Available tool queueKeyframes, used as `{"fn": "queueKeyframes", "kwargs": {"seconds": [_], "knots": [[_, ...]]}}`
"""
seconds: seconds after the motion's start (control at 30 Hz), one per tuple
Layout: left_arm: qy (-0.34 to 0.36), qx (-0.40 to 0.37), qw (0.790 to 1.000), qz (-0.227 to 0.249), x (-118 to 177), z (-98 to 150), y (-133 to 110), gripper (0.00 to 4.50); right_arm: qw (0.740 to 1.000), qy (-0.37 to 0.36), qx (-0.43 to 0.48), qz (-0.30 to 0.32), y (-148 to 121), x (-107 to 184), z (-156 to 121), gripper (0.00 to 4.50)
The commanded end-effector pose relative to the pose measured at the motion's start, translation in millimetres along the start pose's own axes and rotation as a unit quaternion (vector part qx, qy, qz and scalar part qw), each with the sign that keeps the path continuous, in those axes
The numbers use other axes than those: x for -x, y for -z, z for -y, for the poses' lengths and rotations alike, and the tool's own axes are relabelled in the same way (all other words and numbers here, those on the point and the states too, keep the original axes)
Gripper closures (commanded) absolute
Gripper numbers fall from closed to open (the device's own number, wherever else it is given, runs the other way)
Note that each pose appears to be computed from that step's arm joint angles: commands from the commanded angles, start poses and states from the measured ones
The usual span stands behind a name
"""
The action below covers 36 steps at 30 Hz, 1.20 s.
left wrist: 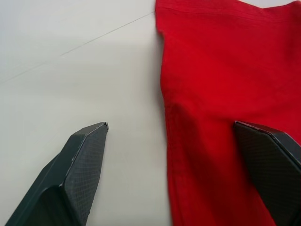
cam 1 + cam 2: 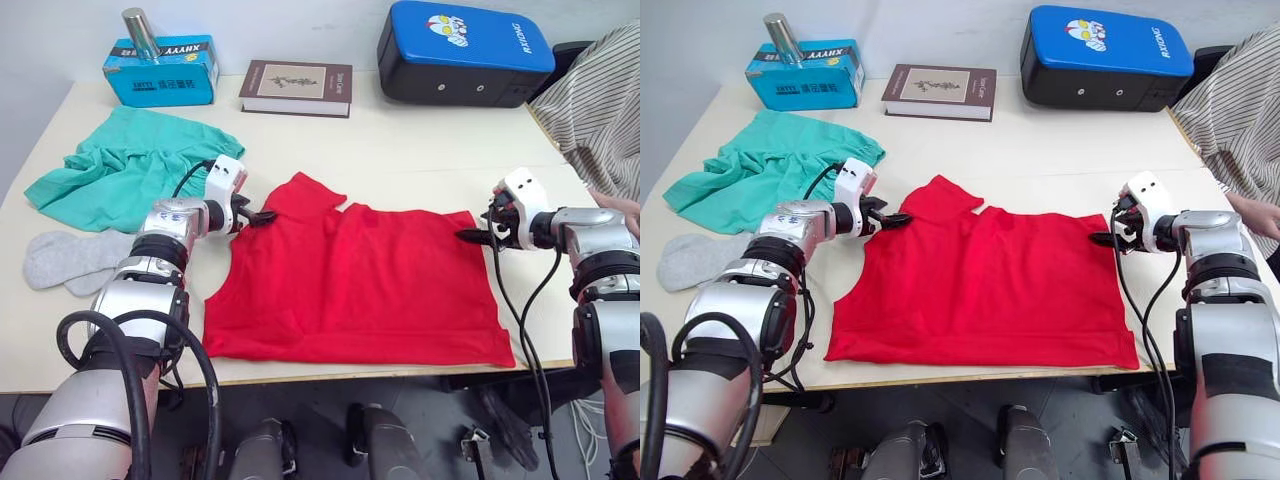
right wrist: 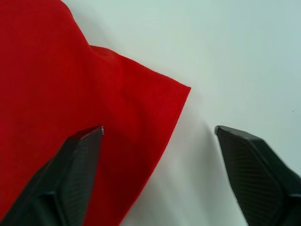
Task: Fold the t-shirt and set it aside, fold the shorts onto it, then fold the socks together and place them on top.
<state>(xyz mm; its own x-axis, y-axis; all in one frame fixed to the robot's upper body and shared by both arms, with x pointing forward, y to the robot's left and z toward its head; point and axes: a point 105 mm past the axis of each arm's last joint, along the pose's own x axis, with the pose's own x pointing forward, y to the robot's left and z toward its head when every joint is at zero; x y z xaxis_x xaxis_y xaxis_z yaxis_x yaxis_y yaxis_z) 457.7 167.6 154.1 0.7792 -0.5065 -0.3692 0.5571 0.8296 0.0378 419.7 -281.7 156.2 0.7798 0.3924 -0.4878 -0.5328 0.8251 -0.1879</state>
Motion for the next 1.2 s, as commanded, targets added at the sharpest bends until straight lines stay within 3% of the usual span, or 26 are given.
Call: {"fn": "queueKeyframes", "kwargs": {"seconds": [0.03, 0.13, 0.27, 0.53, 0.73, 0.97, 1.07, 1.2], "knots": [[-0.004, 0.015, 0.999, 0.034, -3, 3, -14, 0.00, 0.999, 0.000, -0.001, 0.032, -14, 2, 1, 1.92], [0.001, 0.019, 0.999, 0.041, -6, 6, -14, 0.60, 0.999, 0.004, -0.006, 0.038, -13, 3, 2, 2.92], [-0.003, 0.021, 0.999, 0.042, -6, 6, -13, 1.86, 0.999, 0.008, -0.005, 0.035, -10, 4, 4, 4.35], [-0.002, 0.057, 0.994, 0.095, 4, -4, -25, 4.42, 0.998, 0.012, -0.015, 0.066, -13, 10, 8, 4.50], [0.011, 0.073, 0.989, 0.131, 17, -12, -33, 4.49, 0.994, -0.005, -0.034, 0.107, -20, 23, 11, 4.50], [0.012, 0.060, 0.991, 0.117, 21, -16, -22, 4.49, 0.993, -0.013, -0.049, 0.109, -8, 29, 12, 4.50], [-0.008, 0.054, 0.993, 0.103, 17, -17, -17, 3.93, 0.993, -0.019, -0.048, 0.106, -5, 25, 8, 4.50], [0.000, 0.042, 0.995, 0.095, 8, -8, -17, 2.67, 0.993, -0.028, -0.042, 0.105, -5, 21, 4, 4.50]]}}
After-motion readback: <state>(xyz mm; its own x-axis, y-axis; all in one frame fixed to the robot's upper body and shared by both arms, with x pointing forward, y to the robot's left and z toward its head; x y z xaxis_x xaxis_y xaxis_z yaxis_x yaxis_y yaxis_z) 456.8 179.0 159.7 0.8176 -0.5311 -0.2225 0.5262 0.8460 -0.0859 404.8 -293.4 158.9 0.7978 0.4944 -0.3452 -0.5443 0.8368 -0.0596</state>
